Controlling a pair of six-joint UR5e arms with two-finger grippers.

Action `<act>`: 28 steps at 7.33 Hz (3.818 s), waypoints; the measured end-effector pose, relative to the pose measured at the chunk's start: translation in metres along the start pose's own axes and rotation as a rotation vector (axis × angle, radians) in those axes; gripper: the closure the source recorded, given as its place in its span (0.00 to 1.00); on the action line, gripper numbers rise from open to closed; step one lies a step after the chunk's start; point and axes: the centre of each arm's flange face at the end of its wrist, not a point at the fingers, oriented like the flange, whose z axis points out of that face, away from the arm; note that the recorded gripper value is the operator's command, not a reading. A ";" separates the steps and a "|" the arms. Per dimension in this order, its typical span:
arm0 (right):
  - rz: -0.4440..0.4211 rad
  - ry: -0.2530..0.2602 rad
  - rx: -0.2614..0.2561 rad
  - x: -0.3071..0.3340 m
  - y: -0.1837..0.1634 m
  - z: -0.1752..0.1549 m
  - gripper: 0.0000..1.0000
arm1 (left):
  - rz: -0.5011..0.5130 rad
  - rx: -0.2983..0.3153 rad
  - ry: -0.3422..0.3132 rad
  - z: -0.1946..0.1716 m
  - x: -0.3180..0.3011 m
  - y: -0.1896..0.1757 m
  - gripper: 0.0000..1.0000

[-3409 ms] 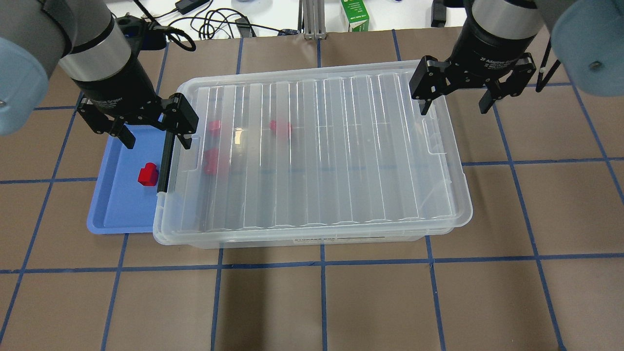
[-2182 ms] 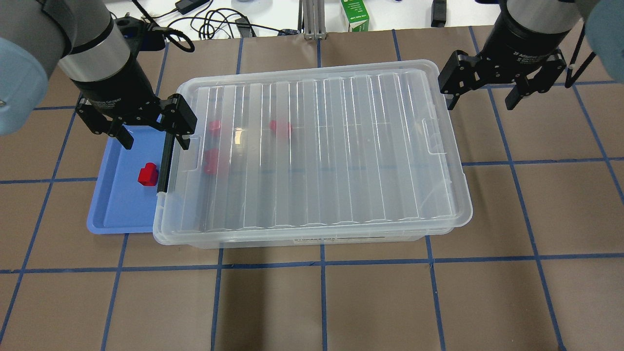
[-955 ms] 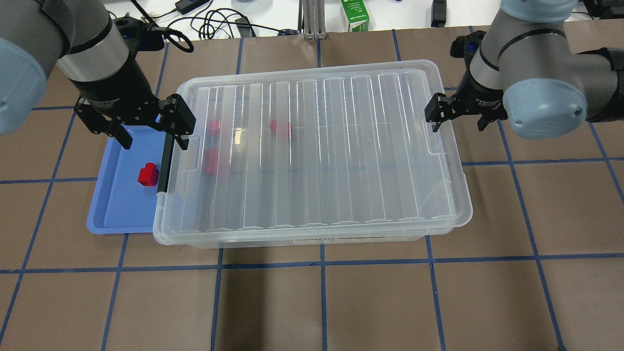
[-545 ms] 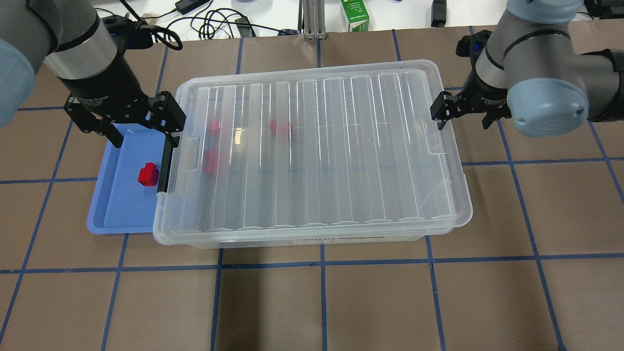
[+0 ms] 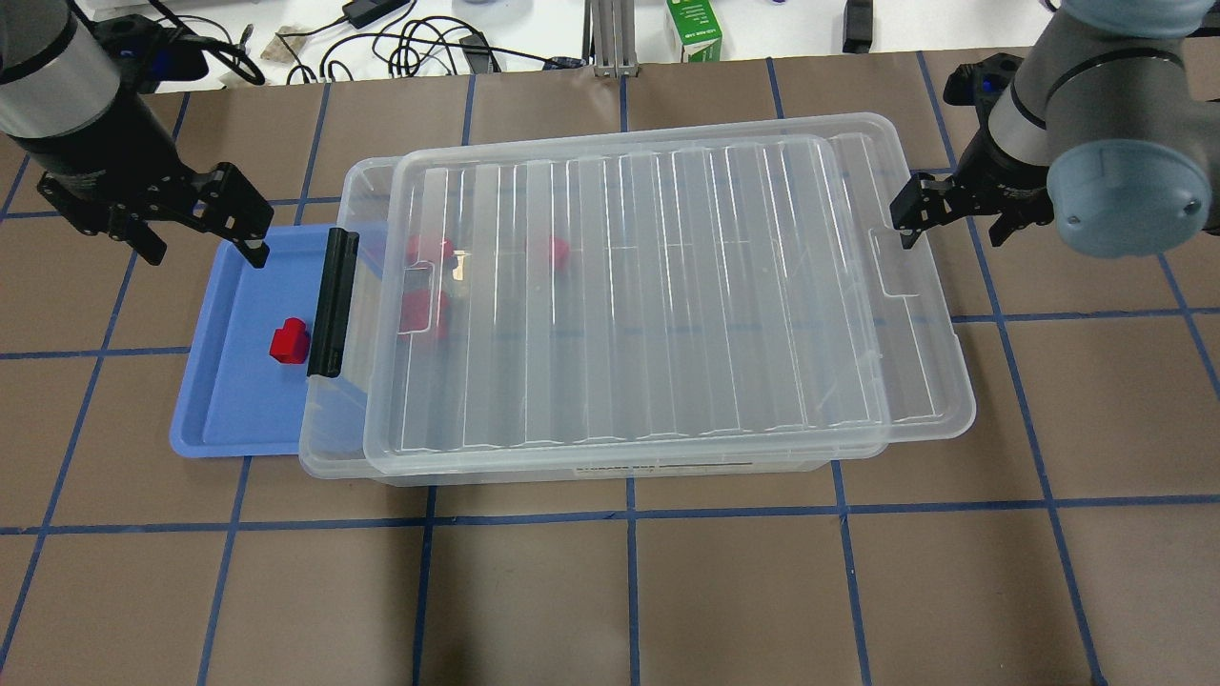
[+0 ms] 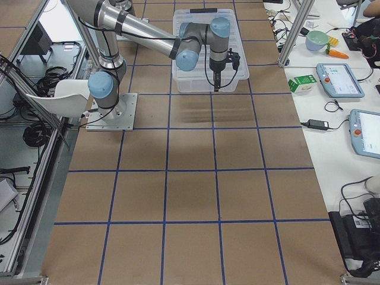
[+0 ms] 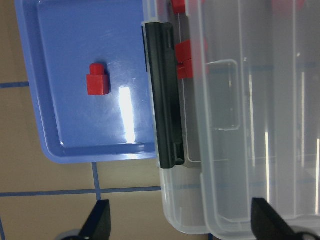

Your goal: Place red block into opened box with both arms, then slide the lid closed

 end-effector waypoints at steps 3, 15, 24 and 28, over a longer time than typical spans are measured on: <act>-0.006 0.003 -0.003 0.035 -0.001 -0.001 0.00 | 0.134 0.032 -0.008 0.041 -0.075 -0.016 0.00; 0.093 0.019 0.003 0.158 0.013 -0.007 0.00 | 0.070 -0.035 0.123 0.270 -0.111 -0.079 0.00; 0.048 0.002 -0.007 0.095 0.050 -0.202 0.00 | 0.041 -0.045 0.122 0.286 -0.111 -0.089 1.00; 0.045 -0.015 -0.014 -0.030 0.050 -0.201 0.00 | 0.061 -0.047 0.122 0.156 -0.111 -0.104 1.00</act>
